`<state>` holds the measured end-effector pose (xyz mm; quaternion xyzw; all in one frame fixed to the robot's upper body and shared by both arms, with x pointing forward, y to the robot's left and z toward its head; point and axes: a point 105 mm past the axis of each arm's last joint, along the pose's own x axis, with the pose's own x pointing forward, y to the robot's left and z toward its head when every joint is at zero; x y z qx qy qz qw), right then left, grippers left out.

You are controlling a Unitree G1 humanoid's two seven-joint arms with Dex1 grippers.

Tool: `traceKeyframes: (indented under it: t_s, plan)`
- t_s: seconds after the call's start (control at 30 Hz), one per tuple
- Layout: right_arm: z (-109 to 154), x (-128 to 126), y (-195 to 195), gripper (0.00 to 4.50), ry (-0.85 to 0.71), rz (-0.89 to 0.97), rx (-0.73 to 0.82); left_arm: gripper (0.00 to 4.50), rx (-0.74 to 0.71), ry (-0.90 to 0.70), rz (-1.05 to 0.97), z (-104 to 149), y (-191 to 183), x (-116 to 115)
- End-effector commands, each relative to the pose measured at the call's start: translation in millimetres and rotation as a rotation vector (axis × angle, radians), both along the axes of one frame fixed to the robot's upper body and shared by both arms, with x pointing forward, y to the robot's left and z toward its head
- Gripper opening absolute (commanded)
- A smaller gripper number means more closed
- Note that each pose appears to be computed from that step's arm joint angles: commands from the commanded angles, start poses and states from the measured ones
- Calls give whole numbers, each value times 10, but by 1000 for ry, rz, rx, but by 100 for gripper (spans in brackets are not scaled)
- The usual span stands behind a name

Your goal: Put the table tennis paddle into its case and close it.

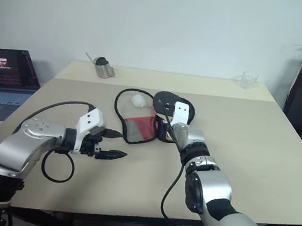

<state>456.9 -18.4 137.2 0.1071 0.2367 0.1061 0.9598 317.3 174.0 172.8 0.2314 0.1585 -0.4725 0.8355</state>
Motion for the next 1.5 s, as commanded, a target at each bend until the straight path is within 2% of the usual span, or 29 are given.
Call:
traceKeyframes:
  t_s: [0.03,0.97,1.33,1.5]
  plan:
    - [394,104,-15,106,-120,-22,22,395,-6,-53,-10,145,-3,-33]
    - [153,67,-8,106,-47,-58,9,395,4,-55,-22,123,-73,-100]
    - [153,79,-37,106,-44,-70,33,395,7,-58,-22,128,-74,-90]
    - [152,79,-35,268,-43,-70,39,395,6,-59,-27,128,-91,-84]
